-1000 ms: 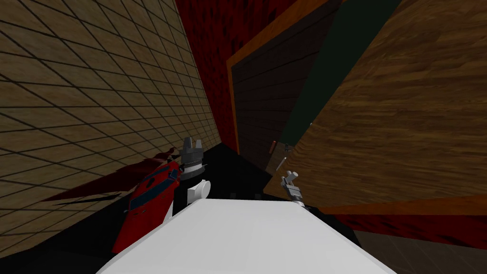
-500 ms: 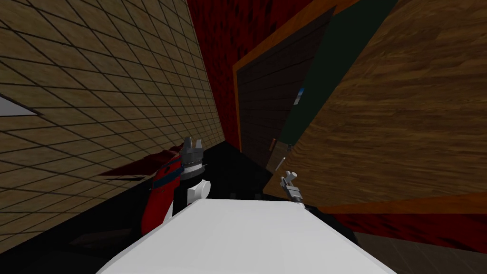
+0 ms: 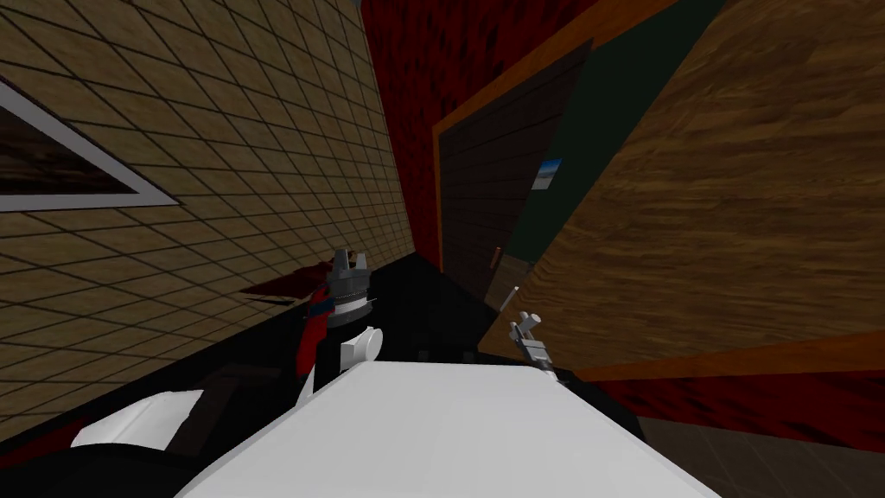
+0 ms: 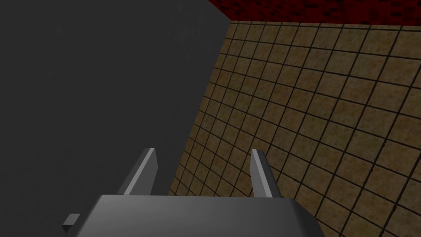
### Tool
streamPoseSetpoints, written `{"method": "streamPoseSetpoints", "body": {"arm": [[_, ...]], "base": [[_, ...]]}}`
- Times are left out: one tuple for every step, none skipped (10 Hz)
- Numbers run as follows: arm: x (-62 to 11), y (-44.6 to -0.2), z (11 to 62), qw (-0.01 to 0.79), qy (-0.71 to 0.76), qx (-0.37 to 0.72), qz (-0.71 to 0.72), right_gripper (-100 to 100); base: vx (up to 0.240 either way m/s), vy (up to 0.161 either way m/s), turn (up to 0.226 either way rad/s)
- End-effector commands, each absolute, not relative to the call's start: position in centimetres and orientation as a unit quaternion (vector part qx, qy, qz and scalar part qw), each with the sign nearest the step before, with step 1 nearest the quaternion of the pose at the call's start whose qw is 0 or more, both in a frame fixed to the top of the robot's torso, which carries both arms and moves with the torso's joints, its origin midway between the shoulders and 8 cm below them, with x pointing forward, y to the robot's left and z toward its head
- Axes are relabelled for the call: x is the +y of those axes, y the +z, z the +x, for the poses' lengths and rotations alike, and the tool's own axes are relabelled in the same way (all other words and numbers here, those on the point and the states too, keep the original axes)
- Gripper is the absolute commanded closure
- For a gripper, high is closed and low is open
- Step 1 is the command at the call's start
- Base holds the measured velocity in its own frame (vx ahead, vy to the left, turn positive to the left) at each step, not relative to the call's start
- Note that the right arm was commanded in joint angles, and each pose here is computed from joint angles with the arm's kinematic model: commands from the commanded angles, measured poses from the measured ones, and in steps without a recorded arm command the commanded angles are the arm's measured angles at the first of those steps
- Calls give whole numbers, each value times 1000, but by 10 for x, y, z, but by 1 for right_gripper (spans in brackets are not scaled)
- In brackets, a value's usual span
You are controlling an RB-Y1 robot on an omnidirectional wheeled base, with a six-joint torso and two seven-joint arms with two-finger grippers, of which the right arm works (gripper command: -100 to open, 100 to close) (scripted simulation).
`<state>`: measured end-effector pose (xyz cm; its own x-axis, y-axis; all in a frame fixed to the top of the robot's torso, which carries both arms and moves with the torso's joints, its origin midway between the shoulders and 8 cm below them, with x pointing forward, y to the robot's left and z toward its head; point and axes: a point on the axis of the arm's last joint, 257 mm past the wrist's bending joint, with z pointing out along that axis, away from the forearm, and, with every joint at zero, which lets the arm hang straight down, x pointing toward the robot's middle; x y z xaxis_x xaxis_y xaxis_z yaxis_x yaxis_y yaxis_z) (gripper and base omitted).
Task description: Pull the door open
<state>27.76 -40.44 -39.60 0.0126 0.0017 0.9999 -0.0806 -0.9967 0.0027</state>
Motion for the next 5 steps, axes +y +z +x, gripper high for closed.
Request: {"method": "streamPoseSetpoints", "body": {"arm": [[-404, -393, 277, 23, 706, -23, 708, 100], [-404, -392, 276, 19, 707, -19, 707, 100], [-404, -396, 275, 22, 702, -21, 711, 100], [-403, -397, 271, 18, 701, -17, 713, 100], [-403, -397, 270, 16, 701, -15, 712, 100]], "base": [[-272, -33, 117], [-231, -27, 115], [-97, -7, 18], [-150, -24, 96], [-209, -41, 159]]}}
